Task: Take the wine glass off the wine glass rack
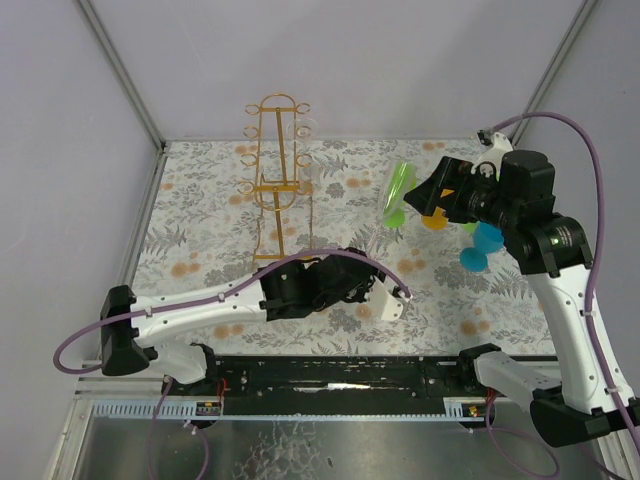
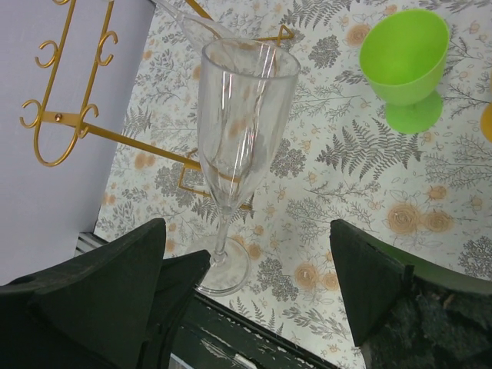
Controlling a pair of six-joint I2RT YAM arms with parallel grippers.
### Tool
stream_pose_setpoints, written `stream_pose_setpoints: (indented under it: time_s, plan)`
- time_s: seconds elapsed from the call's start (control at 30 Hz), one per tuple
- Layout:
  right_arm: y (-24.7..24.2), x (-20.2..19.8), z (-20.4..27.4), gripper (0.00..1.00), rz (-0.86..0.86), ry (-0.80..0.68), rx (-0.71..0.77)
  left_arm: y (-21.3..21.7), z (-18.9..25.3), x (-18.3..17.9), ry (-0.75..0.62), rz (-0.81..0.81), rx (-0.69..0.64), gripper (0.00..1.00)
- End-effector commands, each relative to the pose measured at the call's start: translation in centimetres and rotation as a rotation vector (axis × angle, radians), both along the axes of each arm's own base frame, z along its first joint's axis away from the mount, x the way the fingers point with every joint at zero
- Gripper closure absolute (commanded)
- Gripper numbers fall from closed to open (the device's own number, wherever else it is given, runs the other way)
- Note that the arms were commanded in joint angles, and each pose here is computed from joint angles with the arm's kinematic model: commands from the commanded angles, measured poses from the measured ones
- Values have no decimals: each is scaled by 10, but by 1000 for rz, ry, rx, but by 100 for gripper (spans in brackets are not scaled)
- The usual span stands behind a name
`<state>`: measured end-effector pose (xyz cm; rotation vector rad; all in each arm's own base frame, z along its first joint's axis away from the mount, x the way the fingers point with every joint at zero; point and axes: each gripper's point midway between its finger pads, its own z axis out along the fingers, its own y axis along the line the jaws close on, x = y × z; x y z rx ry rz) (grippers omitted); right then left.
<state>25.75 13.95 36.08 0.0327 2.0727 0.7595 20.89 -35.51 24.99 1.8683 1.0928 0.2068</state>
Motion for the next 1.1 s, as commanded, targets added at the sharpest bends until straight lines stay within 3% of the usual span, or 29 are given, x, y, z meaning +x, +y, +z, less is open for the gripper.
stream_pose_setpoints:
  time_s: [0.0,0.57,0.73,1.07]
  plan:
    - [14,12,13,6,58,-72,37,-13,35,12,-158,-1,-79,100]
    - [26,58,13,9,61,-55,31,-25,20,7,-206,-33,-12,100]
    - [31,63,9,22,81,-25,35,-23,13,8,-228,-34,16,100]
    - [22,54,-8,72,82,35,-50,-21,11,9,-234,-26,23,100]
